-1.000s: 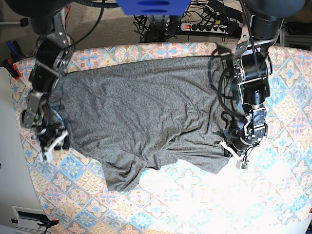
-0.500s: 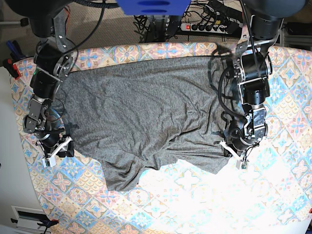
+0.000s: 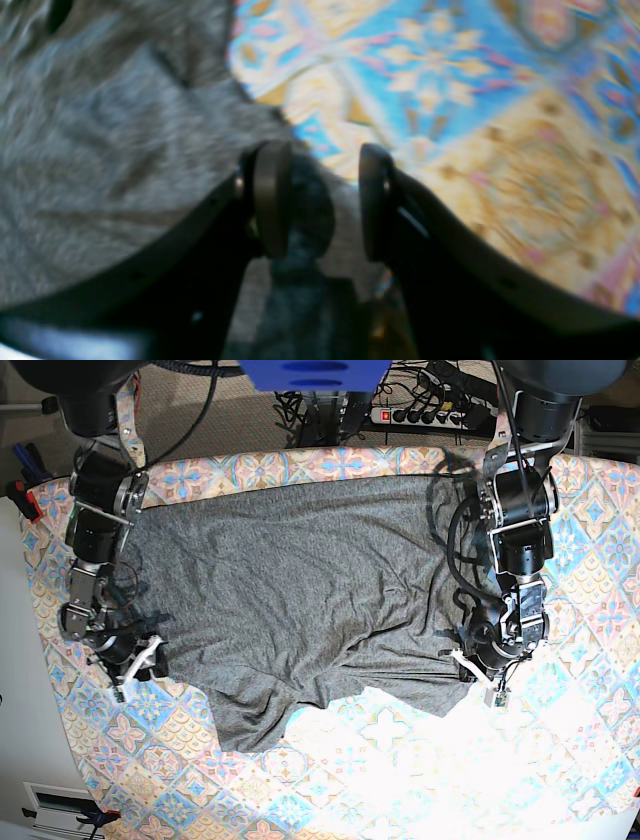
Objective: Layout the t-shirt on the table in an organized manner, then fold the t-shirt properly
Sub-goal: 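Lower the right gripper onto the shirt edge opposite the left gripper and grasp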
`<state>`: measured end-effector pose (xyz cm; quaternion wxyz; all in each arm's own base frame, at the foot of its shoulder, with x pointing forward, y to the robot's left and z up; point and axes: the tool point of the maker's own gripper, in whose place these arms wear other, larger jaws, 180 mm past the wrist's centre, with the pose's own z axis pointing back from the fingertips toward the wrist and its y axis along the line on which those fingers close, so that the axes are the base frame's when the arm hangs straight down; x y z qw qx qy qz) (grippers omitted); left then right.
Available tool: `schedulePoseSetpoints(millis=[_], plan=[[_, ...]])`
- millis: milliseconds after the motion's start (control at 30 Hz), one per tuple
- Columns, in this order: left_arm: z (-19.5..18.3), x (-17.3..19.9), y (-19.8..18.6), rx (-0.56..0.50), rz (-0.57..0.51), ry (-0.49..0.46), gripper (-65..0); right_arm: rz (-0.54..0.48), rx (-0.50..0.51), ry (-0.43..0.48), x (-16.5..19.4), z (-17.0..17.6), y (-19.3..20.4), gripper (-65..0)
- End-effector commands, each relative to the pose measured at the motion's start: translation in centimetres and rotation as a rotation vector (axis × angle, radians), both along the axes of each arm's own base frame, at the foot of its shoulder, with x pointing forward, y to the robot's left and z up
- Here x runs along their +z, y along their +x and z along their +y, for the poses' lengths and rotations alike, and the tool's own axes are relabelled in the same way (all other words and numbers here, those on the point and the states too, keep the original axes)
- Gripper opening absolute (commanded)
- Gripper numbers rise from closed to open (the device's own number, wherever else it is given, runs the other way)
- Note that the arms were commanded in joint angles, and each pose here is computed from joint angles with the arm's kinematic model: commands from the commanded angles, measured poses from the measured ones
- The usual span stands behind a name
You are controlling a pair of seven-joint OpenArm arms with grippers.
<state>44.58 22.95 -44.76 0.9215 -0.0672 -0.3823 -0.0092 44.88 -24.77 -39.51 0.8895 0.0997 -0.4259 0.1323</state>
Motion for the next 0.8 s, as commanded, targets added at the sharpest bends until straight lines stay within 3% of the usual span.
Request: schedulePoseSetpoints(millis=[0, 333, 600, 767], plan=[[0.3, -3.0, -3.2, -0.035, 0.179, 0.061, -65.0, -0.077, -0.006, -0.005, 2.7, -0.9, 1.7, -43.3], [0.3, -4.0, -4.4, -0.036, 0.204, 0.061, -65.0, -0.117, 0.001, 0.005, 3.3, -0.6, 2.1, -43.3], [0.3, -4.4, -4.9, -0.036, 0.215, 0.061, -65.0, -0.077, 0.038, -0.093, 2.2, -1.0, 1.6, -43.3], [0.3, -4.4, -4.9, -0.036, 0.215, 0.061, -65.0, -0.129, 0.045, -0.082, 2.9, -0.6, 2.1, -43.3]])
